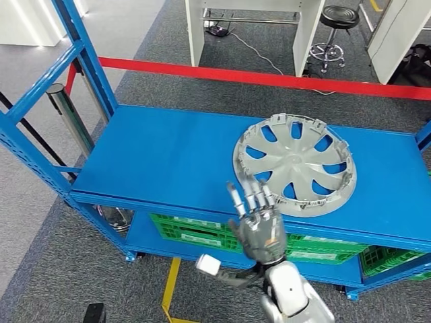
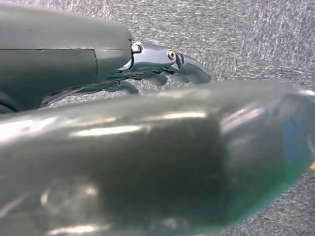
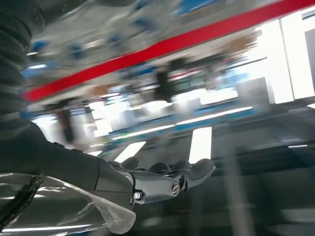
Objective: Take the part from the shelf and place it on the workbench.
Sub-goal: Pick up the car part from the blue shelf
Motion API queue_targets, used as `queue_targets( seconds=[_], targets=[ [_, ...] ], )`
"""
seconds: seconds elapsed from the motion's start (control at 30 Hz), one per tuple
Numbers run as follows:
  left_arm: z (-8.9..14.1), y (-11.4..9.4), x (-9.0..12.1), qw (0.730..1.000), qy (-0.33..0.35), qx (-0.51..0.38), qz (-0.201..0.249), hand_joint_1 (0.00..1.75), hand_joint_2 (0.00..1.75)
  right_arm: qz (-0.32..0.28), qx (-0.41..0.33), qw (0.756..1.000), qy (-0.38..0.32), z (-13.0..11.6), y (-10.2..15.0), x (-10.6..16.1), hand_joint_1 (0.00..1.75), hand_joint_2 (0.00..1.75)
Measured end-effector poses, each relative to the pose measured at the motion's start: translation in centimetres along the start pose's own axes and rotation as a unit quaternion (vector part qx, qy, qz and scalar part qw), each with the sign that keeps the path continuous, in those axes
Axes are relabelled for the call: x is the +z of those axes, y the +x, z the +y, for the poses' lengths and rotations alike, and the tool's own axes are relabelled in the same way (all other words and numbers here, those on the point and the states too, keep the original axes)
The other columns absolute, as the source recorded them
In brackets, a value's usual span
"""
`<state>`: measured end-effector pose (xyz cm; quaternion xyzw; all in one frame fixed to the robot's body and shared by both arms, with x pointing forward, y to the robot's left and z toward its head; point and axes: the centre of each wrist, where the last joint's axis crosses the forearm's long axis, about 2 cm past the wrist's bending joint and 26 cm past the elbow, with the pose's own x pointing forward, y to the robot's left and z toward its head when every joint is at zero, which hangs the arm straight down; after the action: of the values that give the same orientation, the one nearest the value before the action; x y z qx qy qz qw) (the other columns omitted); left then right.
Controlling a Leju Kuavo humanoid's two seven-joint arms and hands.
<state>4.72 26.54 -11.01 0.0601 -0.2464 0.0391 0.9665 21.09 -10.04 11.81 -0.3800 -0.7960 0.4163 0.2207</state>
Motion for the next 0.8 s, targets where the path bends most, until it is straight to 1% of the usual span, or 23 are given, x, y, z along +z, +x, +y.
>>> queue_targets(
  seconds=[0.03, 0.1, 0.17, 0.2, 0.27, 0.4, 0.57, 0.67, 0.73, 0.8],
  targets=[
    [0.0, 0.0, 0.0, 1.000, 0.000, 0.000, 0.000, 0.00, 0.00, 0.012, 0.006, 1.000, -0.001, 0.0, -0.3, 0.0, 0.00, 1.75],
    [-0.1, 0.0, 0.0, 1.000, -0.001, -0.001, 0.001, 0.00, 0.00, 0.071, 0.037, 0.997, -0.008, -0.2, -2.1, -0.2, 0.00, 1.75],
    [-0.1, 0.0, 0.0, 1.000, -0.003, 0.000, 0.002, 0.00, 0.00, 0.118, 0.085, 0.989, -0.006, -0.1, -4.6, 0.9, 0.00, 1.75],
    [-0.1, 0.0, 0.0, 1.000, -0.003, 0.000, 0.003, 0.00, 0.00, 0.126, 0.104, 0.986, -0.001, -0.1, -5.7, 1.7, 0.00, 1.75],
    [-0.1, -0.1, 0.1, 1.000, -0.004, 0.001, 0.003, 0.00, 0.00, 0.122, 0.123, 0.985, 0.013, -0.1, -7.0, 3.1, 0.00, 1.75],
    [-0.1, -0.1, 0.1, 1.000, -0.004, 0.004, 0.005, 0.00, 0.00, 0.118, 0.137, 0.983, 0.035, -0.1, -8.1, 5.0, 0.00, 1.75],
    [-0.1, -0.1, 0.1, 1.000, -0.004, 0.004, 0.005, 0.00, 0.00, 0.125, 0.143, 0.981, 0.047, -0.2, -8.7, 6.0, 0.00, 1.75],
    [-0.1, -0.1, 0.1, 1.000, -0.005, 0.004, 0.005, 0.00, 0.00, 0.114, 0.143, 0.982, 0.054, -0.2, -8.9, 6.4, 0.00, 1.75],
    [-0.1, -0.2, 0.1, 1.000, -0.006, 0.003, 0.005, 0.00, 0.00, 0.089, 0.126, 0.986, 0.068, -0.2, -8.9, 6.7, 0.00, 1.75],
    [-0.1, -0.2, 0.1, 1.000, -0.008, 0.003, 0.006, 0.00, 0.00, 0.071, 0.081, 0.990, 0.086, -0.1, -9.2, 6.8, 0.00, 1.75]
  ],
)
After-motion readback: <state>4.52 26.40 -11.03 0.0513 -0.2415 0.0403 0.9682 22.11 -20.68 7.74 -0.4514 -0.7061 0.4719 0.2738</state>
